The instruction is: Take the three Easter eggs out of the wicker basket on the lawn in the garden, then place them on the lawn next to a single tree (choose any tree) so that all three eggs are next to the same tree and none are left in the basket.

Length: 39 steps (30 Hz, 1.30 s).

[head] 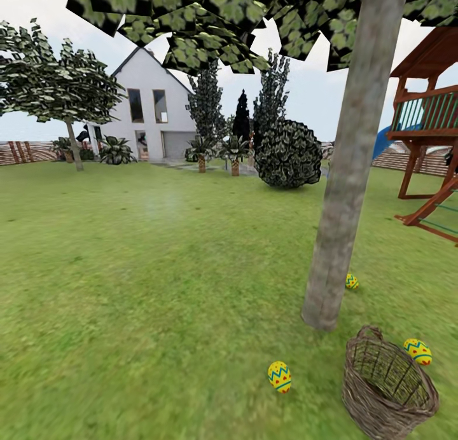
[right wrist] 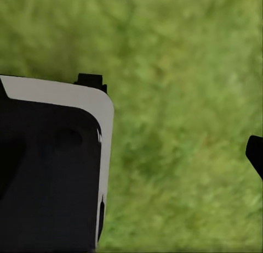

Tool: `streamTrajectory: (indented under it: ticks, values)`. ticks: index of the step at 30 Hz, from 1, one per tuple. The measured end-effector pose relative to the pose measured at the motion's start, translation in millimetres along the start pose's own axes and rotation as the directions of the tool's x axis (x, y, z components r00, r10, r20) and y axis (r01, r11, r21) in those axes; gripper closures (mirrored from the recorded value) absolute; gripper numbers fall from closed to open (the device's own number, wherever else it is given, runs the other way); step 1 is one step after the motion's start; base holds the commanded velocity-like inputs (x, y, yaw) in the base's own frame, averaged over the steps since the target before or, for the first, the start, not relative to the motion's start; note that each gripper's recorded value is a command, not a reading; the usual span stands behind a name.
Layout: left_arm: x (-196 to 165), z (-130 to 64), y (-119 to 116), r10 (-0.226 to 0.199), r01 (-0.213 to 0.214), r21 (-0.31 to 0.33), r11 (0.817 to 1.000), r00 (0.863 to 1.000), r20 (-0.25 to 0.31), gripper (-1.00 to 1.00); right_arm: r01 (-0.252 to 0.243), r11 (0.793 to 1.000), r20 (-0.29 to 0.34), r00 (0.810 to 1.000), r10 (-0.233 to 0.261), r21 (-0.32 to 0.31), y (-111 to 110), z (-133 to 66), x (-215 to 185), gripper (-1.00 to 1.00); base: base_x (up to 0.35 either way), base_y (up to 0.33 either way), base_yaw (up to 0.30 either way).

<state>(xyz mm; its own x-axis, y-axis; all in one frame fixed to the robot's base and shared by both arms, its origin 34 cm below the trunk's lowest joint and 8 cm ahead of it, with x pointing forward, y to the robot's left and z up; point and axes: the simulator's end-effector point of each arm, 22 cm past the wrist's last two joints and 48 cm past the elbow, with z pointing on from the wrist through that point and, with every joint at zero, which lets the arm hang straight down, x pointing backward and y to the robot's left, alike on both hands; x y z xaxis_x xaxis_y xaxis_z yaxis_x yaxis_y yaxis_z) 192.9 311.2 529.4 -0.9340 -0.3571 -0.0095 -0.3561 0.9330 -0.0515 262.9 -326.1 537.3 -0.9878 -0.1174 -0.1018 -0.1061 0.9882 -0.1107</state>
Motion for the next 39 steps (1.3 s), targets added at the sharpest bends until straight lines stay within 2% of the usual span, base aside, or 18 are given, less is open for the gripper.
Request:
streamTrajectory:
  ticks: [4,7,12,29,39]
  values:
    - [23.1,-4.1,4.7,0.004,-0.004,0.010,1.000,1.000,0.001,-1.00,0.005,1.000,0.000,1.000,-0.005,-0.007,4.8,-4.3,28.0,-1.00,0.000,0.000,0.000]
    - [43.7,-7.6,4.6,0.004,-0.003,0.026,1.000,1.000,-0.019,-1.00,0.007,1.000,-0.015,1.000,-0.007,-0.011,7.6,-8.3,46.7,-1.00,0.000,0.000,0.000]
    - [67.0,-13.2,0.9,0.003,-0.002,0.036,0.999,0.999,-0.040,-1.00,0.009,1.000,-0.017,1.000,-0.009,-0.017,12.2,-15.1,56.4,-1.00,0.000,0.000,0.000]
    - [67.9,-32.9,-4.1,0.011,-0.010,0.045,0.999,1.000,-0.015,-1.00,-0.003,1.000,0.010,1.000,0.003,-0.021,13.6,-35.9,46.4,-1.00,0.000,0.000,-0.004]
    - [67.8,-43.5,-7.8,0.012,-0.012,0.048,0.999,1.000,-0.009,-1.00,-0.007,1.000,0.037,0.999,0.008,-0.022,12.8,-47.4,35.2,-1.00,0.000,0.000,-0.184]
